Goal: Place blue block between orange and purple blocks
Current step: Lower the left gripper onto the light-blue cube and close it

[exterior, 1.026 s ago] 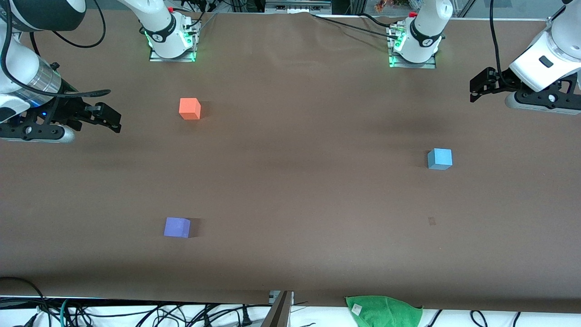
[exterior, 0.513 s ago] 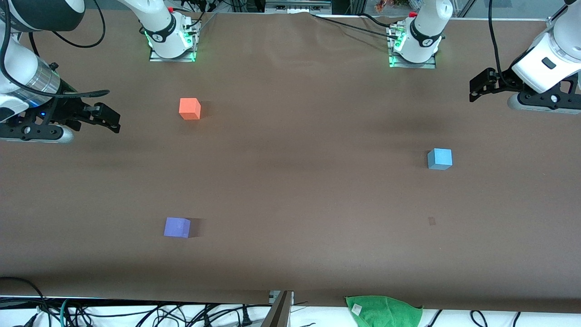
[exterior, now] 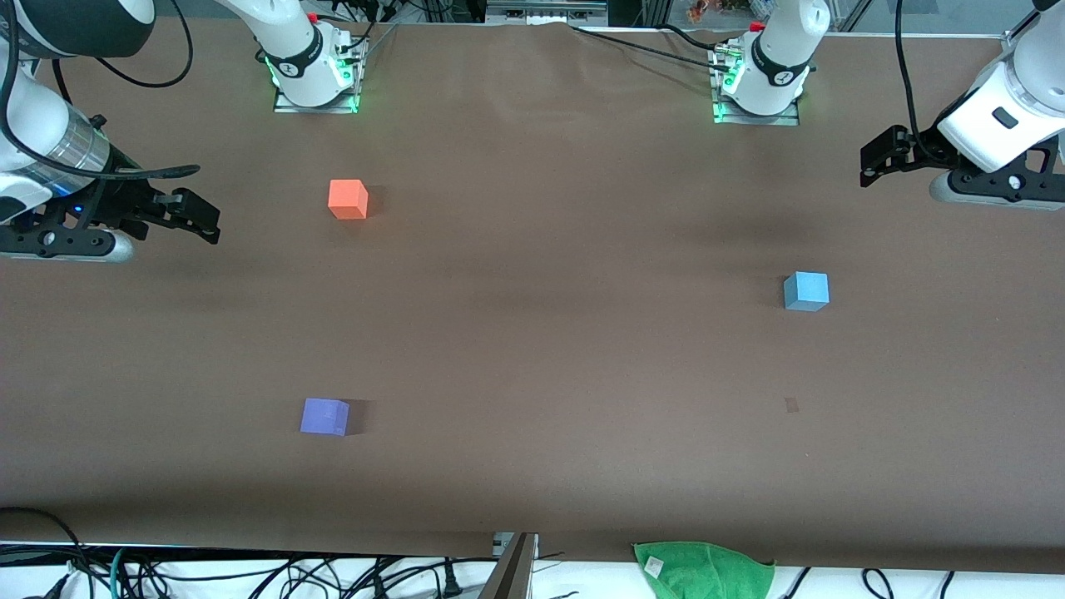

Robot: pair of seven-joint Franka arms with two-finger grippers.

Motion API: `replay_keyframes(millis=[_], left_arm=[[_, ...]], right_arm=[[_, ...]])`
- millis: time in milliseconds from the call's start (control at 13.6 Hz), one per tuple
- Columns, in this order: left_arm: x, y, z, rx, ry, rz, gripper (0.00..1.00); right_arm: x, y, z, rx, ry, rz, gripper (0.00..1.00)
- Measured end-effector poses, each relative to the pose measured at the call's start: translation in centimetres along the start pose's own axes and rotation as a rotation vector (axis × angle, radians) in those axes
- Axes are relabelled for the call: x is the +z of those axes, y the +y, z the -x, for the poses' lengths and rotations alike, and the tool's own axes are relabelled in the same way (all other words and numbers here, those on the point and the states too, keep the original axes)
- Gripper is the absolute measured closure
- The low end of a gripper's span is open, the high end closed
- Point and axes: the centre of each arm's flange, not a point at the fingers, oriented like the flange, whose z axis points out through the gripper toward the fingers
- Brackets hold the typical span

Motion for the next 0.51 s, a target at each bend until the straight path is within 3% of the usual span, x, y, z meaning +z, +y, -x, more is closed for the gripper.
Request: replay_keyframes(millis=[366,513], left_arm=[[5.0,-1.6,-2.7,-0.026,-0.102,0.008,0.0],[8.7,-3.6,-5.5,-0.054,-0.098,0.006,0.0]], right_arm=[[0.0,0.0,0.0,0.0,0.0,0.0,0.0],[0.0,0.0,0.0,0.0,0.0,0.0,0.0]])
